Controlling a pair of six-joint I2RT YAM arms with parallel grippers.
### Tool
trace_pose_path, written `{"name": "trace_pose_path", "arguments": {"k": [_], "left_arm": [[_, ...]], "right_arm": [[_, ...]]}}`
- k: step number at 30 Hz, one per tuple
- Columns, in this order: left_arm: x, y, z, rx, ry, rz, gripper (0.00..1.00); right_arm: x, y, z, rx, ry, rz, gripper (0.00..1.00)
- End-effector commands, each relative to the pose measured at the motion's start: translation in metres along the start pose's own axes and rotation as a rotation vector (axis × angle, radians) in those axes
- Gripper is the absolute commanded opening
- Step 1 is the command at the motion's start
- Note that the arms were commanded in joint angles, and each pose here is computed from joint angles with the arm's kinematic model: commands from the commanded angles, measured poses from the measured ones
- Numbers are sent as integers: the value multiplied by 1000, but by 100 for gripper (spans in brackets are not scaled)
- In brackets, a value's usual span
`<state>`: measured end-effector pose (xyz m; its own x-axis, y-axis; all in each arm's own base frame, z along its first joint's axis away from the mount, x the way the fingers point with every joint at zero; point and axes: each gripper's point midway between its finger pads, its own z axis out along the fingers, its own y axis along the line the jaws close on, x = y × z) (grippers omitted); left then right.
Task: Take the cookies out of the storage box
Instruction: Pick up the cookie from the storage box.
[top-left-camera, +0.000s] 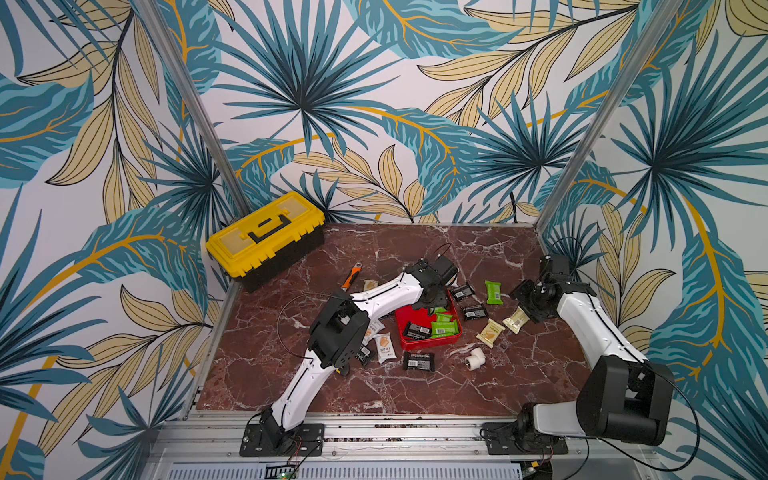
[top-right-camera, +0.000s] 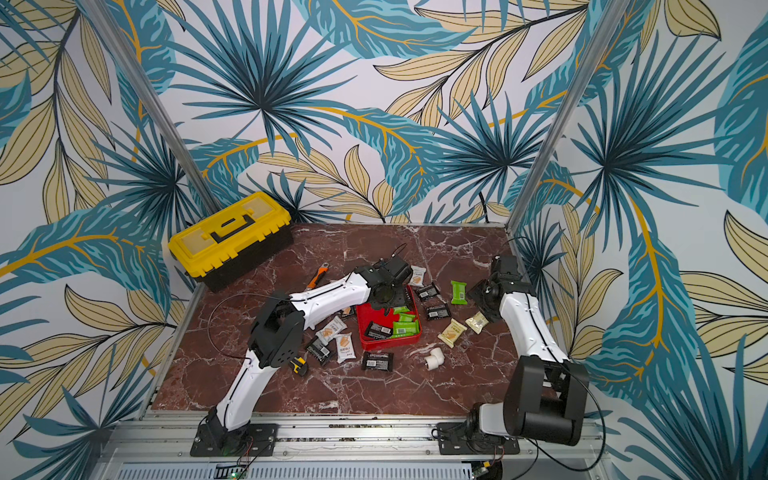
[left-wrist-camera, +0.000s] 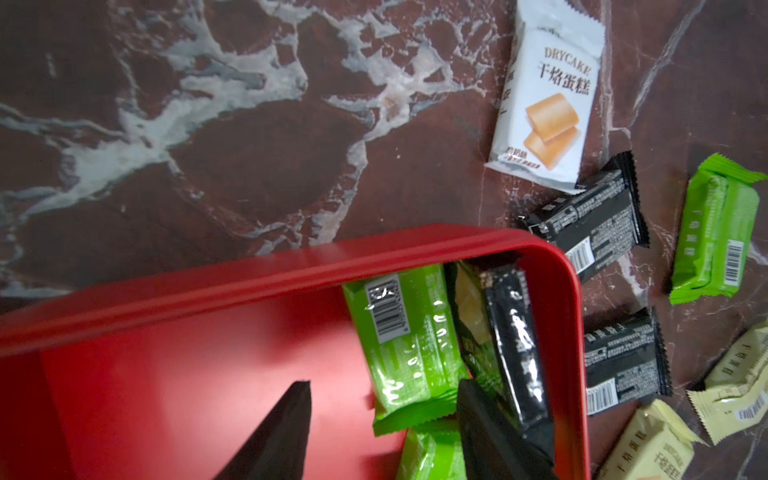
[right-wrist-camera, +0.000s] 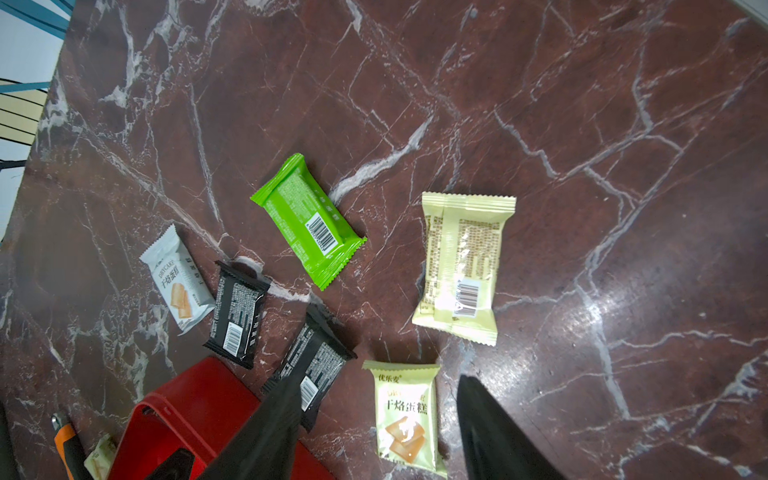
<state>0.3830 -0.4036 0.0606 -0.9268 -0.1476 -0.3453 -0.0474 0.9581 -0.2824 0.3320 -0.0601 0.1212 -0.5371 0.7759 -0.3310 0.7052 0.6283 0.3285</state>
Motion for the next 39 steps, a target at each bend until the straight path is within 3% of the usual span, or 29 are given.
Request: {"name": "trace_pose_path", "arguments": {"k": [1,17,26,29,34,39], "left_arm": [[-3,-11,1,18,-4,11,59],[7,3,30,-106,4,96,62],[7,32,15,-212,-28,134,55],[1,27,1,-189,-47,151,55],[-3,22,5,-185,-53,196,64],[2,28,24,-218,-36,228,65]], "right_arm": [[9,-6,-4,5,21,-4,64],[13,-4,-9,-22,27,4,64],[14,-1,-13,-39,24,10,64],[15,-1,-13,-39,24,10,64],[18,-3,-12,-36,25,12,64],[18,-3,-14,-41,22,17,64]]}}
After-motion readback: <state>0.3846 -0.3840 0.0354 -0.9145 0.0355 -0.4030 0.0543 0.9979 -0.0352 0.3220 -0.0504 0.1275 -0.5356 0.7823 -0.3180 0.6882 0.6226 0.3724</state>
